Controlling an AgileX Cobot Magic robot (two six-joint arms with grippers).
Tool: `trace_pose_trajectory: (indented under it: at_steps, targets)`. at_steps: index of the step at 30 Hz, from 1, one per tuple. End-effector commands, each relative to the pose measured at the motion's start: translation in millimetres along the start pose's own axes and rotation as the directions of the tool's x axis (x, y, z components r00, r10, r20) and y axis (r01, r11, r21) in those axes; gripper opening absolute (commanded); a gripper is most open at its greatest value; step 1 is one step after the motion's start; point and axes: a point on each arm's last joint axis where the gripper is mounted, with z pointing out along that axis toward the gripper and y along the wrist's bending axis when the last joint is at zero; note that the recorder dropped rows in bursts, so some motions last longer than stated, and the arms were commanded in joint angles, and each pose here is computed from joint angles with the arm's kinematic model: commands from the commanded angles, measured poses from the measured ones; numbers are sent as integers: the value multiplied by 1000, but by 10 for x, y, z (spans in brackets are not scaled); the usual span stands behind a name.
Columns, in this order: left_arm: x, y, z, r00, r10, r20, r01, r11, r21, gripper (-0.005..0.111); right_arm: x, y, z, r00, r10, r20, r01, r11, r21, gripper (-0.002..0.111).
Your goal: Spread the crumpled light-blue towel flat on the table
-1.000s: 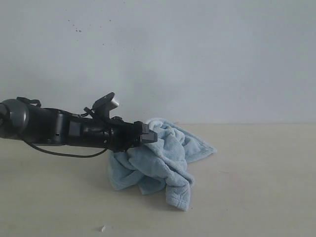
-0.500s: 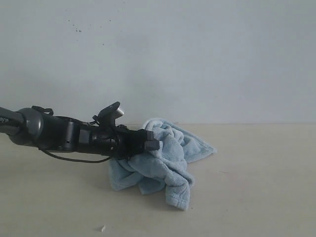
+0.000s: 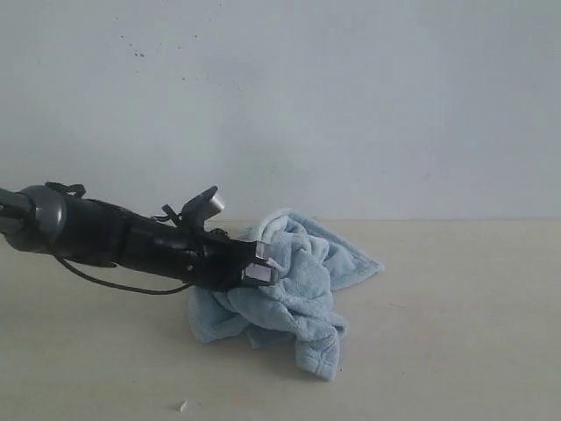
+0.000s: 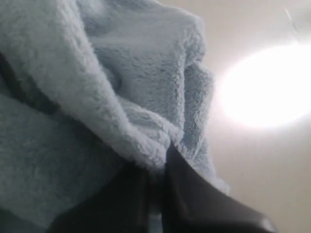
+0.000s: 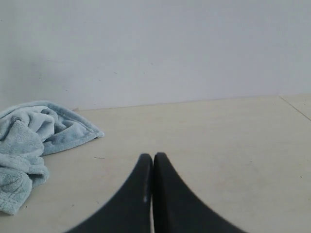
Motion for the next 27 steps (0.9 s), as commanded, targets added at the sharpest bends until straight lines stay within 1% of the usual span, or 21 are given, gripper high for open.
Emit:
trace_pose_trajectory:
  at_steps: [1,2,3,4,5,7,8,10,13,16,18,20,23,25,27]
  targets:
    - [-216,-269,-455,994,98,-47,-94,992,87,4,-17,-1,-5,1000,-4,18,4,1000,2,0]
    - [-306,-382,-661,989,142,-38,-138,987,80,4,-17,-1,-5,1000,-4,18,4,1000,2,0]
    - [-337,-426,-749,988,153,-31,-151,986,73,4,-17,-1,-5,1000,-4,18,4,1000,2,0]
    - [-385,-566,-962,983,184,-9,-183,981,59,4,-17,-1,-5,1000,-4,18,4,1000,2,0]
    - [-391,-691,-1102,977,215,2,-215,975,52,4,-17,-1,-5,1000,-4,18,4,1000,2,0]
    - [-355,-916,-1394,961,274,24,-275,961,28,4,-17,-1,-5,1000,-4,18,4,1000,2,0]
    - [-317,-1029,-1560,953,299,38,-300,954,-1,4,-17,-1,-5,1000,-4,18,4,1000,2,0]
    - [-226,-1191,-1857,943,324,74,-319,945,-68,4,-17,-1,-5,1000,-4,18,4,1000,2,0]
    - [-3,-1385,-2287,933,350,87,-334,930,-154,4,-17,-1,-5,1000,-4,18,4,1000,2,0]
    - [196,-1491,-2545,925,373,71,-350,909,-226,4,-17,-1,-5,1000,-4,18,4,1000,2,0]
    - [372,-1559,-2691,916,396,61,-366,888,-278,4,-17,-1,-5,1000,-4,18,4,1000,2,0]
    - [535,-1611,-2798,910,408,67,-369,875,-312,4,-17,-1,-5,1000,-4,18,4,1000,2,0]
    - [806,-1681,-2922,904,417,97,-364,869,-336,4,-16,-1,-5,1000,-23,17,23,1000,2,0]
    - [961,-1707,-2966,900,424,105,-369,866,-338,4,-16,-2,-5,995,-93,16,93,996,4,0]
    - [1125,-1711,-2990,902,418,111,-362,869,-338,4,-16,-2,-5,993,-120,16,120,993,5,0]
